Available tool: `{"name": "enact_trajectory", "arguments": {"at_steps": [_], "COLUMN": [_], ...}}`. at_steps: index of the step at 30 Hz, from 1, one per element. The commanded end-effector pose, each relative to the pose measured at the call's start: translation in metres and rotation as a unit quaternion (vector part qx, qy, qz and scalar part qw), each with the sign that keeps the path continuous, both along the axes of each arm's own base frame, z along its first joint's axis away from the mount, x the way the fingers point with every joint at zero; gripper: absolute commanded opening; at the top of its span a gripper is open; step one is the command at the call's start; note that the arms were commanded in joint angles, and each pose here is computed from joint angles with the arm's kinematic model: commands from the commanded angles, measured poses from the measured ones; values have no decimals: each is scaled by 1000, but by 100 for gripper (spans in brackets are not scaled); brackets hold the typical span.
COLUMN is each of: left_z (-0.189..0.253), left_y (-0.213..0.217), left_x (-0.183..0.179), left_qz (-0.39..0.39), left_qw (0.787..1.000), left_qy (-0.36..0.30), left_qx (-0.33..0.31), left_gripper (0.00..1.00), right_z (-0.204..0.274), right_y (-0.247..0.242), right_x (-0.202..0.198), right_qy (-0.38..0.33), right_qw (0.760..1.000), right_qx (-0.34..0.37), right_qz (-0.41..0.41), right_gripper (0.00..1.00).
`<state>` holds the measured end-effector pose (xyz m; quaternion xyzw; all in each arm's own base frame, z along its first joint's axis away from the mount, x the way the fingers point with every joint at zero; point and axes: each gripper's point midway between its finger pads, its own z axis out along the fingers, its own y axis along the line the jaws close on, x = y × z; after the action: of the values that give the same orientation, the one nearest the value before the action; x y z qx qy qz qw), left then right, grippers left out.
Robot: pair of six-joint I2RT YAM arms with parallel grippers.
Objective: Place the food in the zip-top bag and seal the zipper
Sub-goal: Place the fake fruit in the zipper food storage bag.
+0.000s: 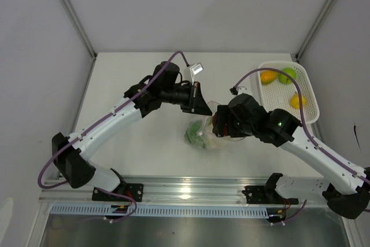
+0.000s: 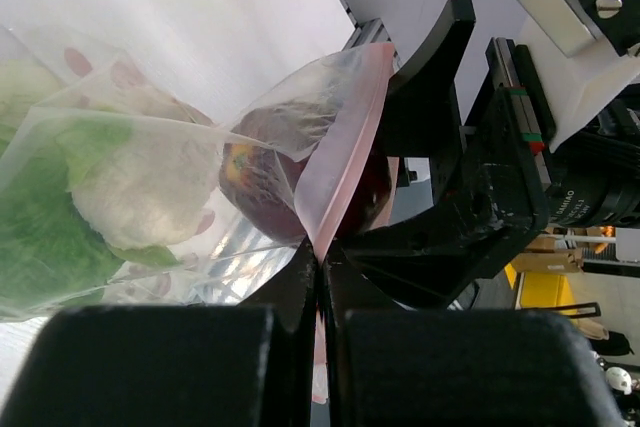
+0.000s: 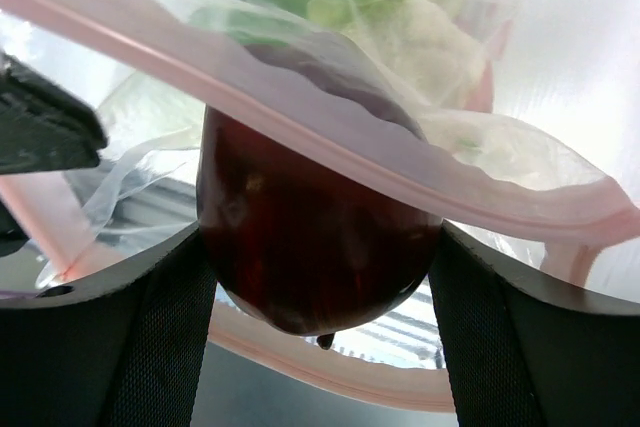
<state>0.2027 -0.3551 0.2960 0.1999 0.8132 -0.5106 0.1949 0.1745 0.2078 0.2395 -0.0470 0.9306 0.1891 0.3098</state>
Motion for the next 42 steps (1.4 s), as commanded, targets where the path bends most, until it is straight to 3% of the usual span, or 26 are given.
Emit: {"name": "enact_trajectory", "arguments": {"at_steps": [1,3,6,8,10,23,28,32,38,39,40,42], "left_z": [31,32,34,35,34,40,41,42,45,44,45,45], "left_y": [3,3,4,4,4,2,0,0,-1,-1,0,0], "left_x": [-8,-9,-9,-9,-10,-7,-7,-7,-11,-11,-12,-13], "left_qz": [-3,-3,-1,-1,-2,-2,-5,-7,-14,-14,-14,-16], "left_qw": [999,999,999,999,999,999,998,998,998,998,998,998], "left_qy": [-33,-33,-35,-36,-35,-41,-41,-41,-41,-41,-42,-42], "left_qx": [-31,-31,-32,-32,-31,-34,-37,-40,-46,-45,-46,-47], "left_gripper": [1,0,1,1,1,0,1,1,1,1,1,1], "right_z": [17,21,25,30,32,96,77,51,24,16,12,3], "right_y": [-14,-18,-27,-32,-34,-54,-78,-64,-41,-40,-36,-33], "right_x": [12,15,18,17,15,-19,-35,-35,-16,-12,-6,0], "right_qy": [-37,-43,-48,-53,-50,-87,-66,-37,-21,-16,-14,-8], "right_qw": [999,998,998,998,998,992,992,993,994,994,994,994], "right_qx": [-18,-19,-17,-9,1,86,83,99,97,88,86,84], "right_qz": [-26,-31,-36,-36,-33,-18,-62,-58,-56,-59,-63,-63], "right_gripper": [54,57,71,91,99,99,91,80,71,63,62,41]}}
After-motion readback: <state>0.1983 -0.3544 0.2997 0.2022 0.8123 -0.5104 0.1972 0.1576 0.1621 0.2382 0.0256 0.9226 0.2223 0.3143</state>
